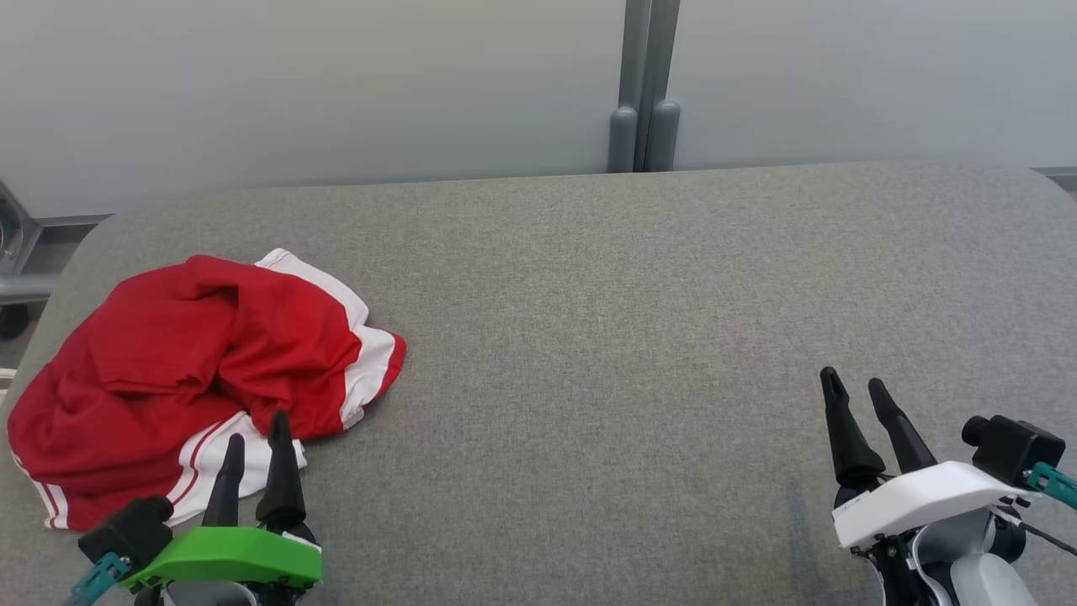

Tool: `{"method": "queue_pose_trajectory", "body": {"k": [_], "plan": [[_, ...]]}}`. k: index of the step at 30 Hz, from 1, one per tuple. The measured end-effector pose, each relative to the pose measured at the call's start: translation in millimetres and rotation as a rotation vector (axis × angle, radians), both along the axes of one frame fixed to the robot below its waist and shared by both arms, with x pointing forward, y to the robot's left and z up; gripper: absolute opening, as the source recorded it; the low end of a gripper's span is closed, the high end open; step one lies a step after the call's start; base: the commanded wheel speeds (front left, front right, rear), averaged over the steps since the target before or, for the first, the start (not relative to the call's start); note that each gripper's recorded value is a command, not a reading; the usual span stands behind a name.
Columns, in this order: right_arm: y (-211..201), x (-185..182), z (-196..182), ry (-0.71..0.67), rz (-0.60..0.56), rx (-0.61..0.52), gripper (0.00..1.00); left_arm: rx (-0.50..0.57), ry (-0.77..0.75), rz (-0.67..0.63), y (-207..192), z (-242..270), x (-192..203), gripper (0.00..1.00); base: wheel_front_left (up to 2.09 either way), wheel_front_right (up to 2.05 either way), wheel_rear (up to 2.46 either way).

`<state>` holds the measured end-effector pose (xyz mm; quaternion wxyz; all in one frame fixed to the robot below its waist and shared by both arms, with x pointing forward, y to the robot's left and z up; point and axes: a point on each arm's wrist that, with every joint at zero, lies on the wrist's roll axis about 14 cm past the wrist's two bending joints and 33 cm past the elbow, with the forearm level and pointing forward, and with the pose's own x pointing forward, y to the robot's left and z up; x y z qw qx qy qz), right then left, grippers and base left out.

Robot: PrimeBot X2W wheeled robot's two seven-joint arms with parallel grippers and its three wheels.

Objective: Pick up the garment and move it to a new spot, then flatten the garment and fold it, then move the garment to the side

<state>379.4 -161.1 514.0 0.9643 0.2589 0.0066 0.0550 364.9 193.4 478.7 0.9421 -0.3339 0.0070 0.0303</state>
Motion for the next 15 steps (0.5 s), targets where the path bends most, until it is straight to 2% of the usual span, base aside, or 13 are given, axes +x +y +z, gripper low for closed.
{"method": "queue_pose_trajectory", "body": {"k": [15], "plan": [[8.3, -2.0, -3.1, -0.035, 0.027, -0.187, 1.0, 0.252, 0.039, -0.044, 7.1, -11.4, -6.4, 1.0, 0.0, 0.0, 0.0]]}}
